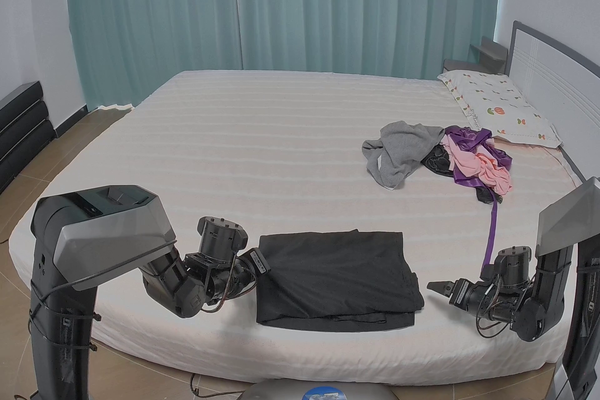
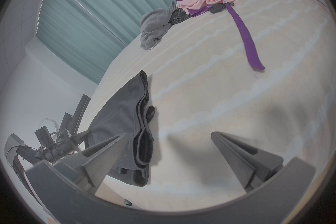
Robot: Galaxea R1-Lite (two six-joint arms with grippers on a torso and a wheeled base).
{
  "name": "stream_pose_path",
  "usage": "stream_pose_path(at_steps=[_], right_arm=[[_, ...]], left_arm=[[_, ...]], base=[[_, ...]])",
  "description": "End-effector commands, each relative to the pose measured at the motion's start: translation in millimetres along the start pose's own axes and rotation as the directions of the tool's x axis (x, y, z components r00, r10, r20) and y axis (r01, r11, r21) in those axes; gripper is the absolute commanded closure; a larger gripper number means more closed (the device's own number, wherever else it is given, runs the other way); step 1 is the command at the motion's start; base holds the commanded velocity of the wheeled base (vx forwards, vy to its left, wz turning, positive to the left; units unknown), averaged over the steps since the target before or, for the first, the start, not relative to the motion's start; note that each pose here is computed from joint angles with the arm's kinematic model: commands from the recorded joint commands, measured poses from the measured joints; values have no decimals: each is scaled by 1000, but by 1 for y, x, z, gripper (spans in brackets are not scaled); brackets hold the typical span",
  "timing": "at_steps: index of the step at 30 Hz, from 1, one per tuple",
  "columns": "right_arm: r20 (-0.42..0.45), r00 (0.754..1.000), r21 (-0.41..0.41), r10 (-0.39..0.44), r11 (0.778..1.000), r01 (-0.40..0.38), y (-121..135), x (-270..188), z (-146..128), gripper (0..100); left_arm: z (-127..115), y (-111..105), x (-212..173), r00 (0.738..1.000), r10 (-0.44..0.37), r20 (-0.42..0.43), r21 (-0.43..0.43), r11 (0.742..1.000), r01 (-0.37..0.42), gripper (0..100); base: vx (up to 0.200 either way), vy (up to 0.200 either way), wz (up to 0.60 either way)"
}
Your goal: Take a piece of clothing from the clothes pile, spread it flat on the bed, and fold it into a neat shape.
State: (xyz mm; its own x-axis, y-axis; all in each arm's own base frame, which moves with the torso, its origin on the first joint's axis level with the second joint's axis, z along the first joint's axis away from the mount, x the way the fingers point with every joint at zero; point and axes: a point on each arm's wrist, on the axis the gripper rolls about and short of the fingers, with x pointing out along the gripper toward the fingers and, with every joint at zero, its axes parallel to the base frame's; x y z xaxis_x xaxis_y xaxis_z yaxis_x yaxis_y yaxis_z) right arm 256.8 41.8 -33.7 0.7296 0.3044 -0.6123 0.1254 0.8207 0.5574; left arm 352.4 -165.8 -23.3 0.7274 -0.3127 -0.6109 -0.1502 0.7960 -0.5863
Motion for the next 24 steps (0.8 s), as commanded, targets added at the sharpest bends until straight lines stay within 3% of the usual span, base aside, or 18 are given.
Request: stream_pose_path(at_steps=[1, 24], right_arm=[[-1, 1000, 0, 1, 1000, -1, 0, 0, 0, 0], [-8, 1000, -1, -1, 1000, 1, 0, 1, -2, 0]], left_arm=[[2, 0, -1, 1000, -1, 3, -3, 1000, 1, 100], [19, 10, -4, 999, 7, 31, -36, 999, -6, 100]], base=[[0, 200, 0], [0, 200, 0]])
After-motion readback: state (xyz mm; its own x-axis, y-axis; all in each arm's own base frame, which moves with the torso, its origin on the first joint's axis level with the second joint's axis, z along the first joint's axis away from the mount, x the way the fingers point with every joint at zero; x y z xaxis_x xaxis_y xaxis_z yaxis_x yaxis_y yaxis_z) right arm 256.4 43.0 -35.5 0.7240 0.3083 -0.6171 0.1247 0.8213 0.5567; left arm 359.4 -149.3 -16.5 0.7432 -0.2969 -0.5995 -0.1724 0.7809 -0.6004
